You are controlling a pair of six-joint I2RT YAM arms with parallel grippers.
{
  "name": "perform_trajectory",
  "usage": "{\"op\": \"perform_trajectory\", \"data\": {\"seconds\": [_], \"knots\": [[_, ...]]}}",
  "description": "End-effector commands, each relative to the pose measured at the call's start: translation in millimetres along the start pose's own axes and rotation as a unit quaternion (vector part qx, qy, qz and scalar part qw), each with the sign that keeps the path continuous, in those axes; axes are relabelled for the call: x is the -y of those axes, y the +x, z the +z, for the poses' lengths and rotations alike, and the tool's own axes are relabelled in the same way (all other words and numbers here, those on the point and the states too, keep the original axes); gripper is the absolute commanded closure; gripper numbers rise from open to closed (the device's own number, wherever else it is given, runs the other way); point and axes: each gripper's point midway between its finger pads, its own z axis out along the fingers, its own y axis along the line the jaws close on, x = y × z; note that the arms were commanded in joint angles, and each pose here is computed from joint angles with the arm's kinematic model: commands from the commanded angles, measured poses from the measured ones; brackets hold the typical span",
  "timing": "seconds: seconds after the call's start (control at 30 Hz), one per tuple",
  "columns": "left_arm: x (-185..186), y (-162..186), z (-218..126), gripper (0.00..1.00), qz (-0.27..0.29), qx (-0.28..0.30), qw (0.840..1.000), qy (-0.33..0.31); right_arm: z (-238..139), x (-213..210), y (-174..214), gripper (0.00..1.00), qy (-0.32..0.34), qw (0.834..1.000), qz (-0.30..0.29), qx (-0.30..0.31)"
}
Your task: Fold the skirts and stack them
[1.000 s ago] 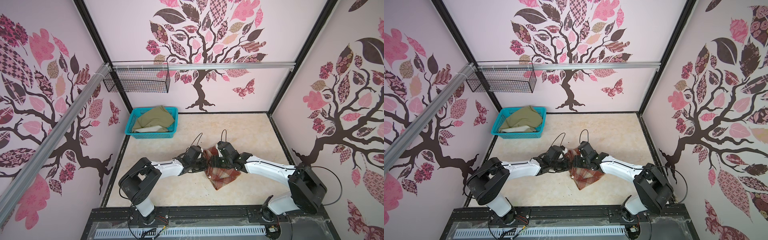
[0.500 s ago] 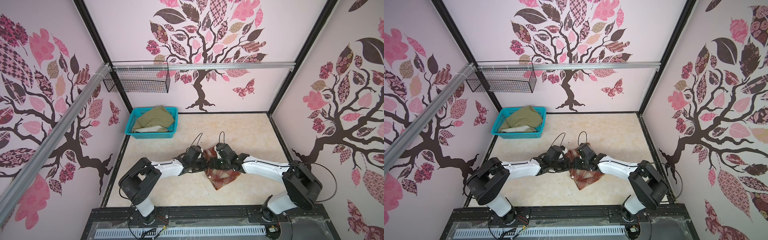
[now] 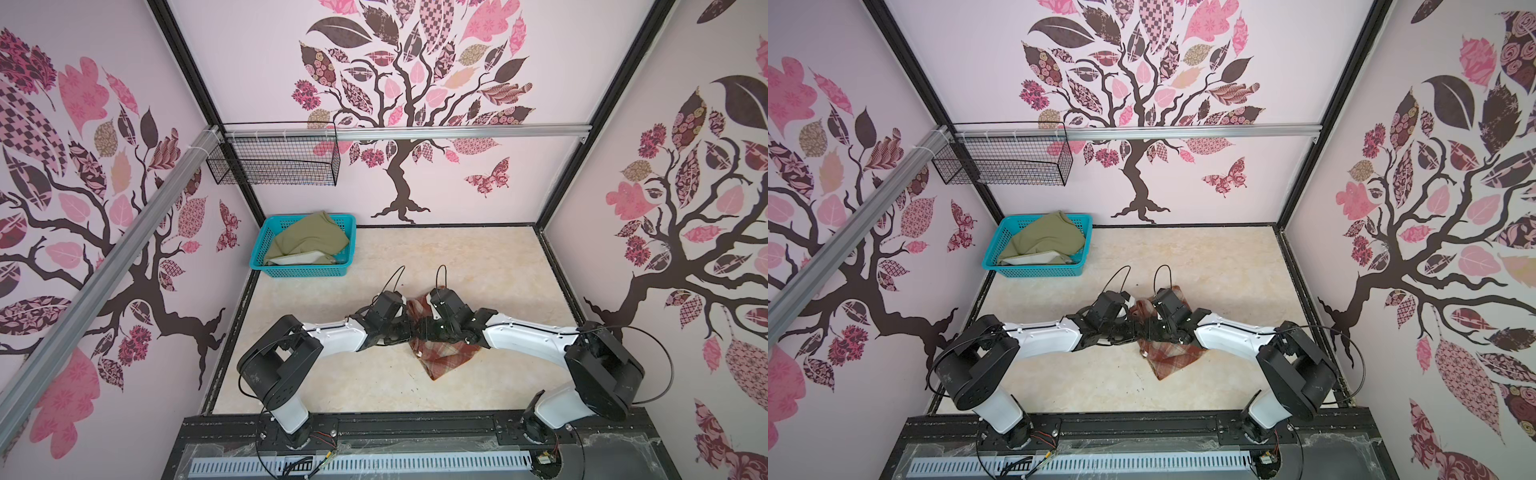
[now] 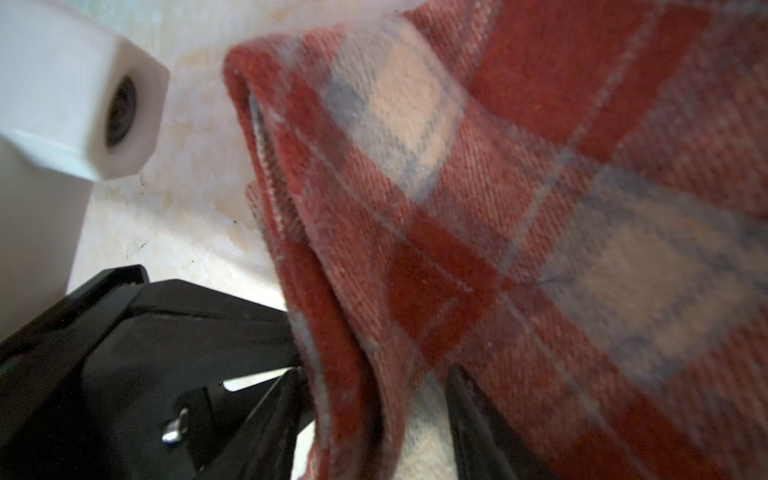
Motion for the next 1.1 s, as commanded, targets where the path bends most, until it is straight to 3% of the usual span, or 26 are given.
{"op": "perform_trajectory", "data": {"seconds": [0.0, 0.5, 0.7, 1.07], "knots": [[9.6, -4.9, -1.2, 1.00, 0.005, 0.007, 1.000, 0.017, 6.1, 4.3, 7.6, 0.46, 0.010, 1.000, 0.001, -0.013], [14.1, -5.8, -5.4, 1.00, 0.005, 0.010, 1.000, 0.024, 14.8, 8.8, 7.5, 0.81, 0.023, 1.000, 0.003, -0.014], [14.0, -6.5, -7.4, 1.00, 0.006, 0.013, 1.000, 0.023, 10.3, 10.3, 3.1, 1.00, 0.034, 0.999, -0.001, -0.006], [8.0, -7.7, -9.6, 1.00, 0.005, 0.019, 1.000, 0.011, -27.1, -0.6, -24.6, 1.00, 0.050, 0.998, -0.025, 0.043]]}}
